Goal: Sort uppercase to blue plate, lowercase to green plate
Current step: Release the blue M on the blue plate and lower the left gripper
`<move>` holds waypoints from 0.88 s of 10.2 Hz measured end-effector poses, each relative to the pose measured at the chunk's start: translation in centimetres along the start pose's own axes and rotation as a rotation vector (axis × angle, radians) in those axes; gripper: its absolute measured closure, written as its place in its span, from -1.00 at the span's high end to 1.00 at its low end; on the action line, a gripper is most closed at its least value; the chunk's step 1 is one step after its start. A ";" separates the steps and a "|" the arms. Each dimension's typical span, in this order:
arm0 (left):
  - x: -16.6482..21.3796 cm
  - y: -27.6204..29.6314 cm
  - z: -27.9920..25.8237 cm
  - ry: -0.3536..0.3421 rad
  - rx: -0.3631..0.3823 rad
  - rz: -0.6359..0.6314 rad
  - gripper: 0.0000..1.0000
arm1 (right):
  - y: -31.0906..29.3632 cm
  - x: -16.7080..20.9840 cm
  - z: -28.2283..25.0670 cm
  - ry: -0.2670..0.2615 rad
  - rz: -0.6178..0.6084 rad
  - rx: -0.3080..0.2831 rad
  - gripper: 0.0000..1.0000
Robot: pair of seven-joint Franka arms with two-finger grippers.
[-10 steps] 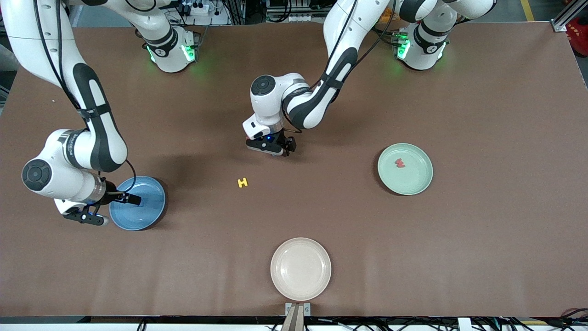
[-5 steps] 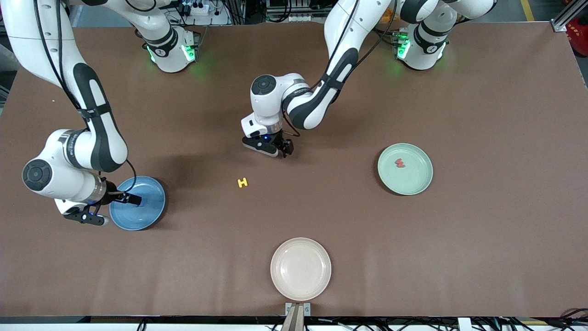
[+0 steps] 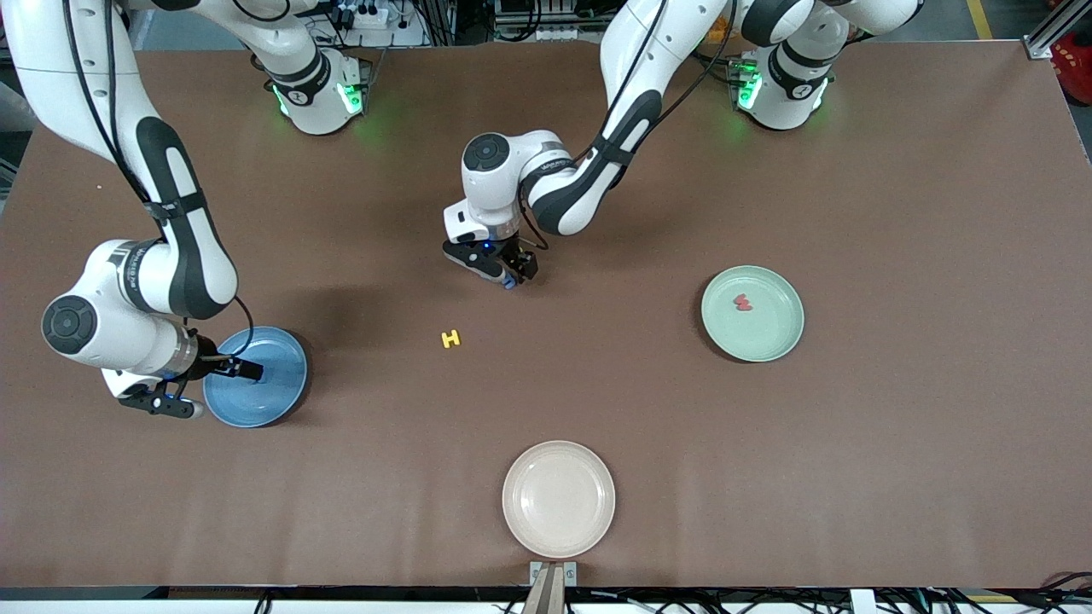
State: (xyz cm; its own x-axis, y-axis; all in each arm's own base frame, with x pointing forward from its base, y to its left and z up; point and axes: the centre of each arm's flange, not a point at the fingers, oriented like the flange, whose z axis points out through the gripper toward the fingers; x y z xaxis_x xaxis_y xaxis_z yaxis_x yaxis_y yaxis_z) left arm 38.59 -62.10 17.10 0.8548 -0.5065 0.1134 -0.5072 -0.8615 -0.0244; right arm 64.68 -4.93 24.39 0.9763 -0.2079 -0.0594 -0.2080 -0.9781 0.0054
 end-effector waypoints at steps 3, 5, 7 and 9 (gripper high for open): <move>2.0 -3.9 0.0 -0.020 -0.042 -0.042 1.00 | -0.1 0.0 0.0 0.000 -0.001 0.000 1.00; 2.9 -5.8 -0.2 -0.027 -0.065 -0.064 1.00 | -0.1 0.0 0.0 0.000 -0.002 0.000 1.00; 2.5 -4.9 -0.3 -0.031 -0.072 -0.053 1.00 | -0.1 0.0 0.1 -0.003 -0.002 0.000 1.00; 2.0 -3.9 -0.3 -0.036 -0.078 -0.043 1.00 | -0.1 -0.1 0.1 -0.006 -0.002 0.000 1.00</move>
State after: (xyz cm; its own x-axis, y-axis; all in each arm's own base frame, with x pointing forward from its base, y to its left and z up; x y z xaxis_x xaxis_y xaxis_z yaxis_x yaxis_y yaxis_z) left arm 42.28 -59.73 17.73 0.8784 -0.4717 0.0770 -0.4762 -0.8775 0.0571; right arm 64.62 -4.81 24.32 0.9764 -0.2058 -0.0652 -0.2059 -0.9786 0.0052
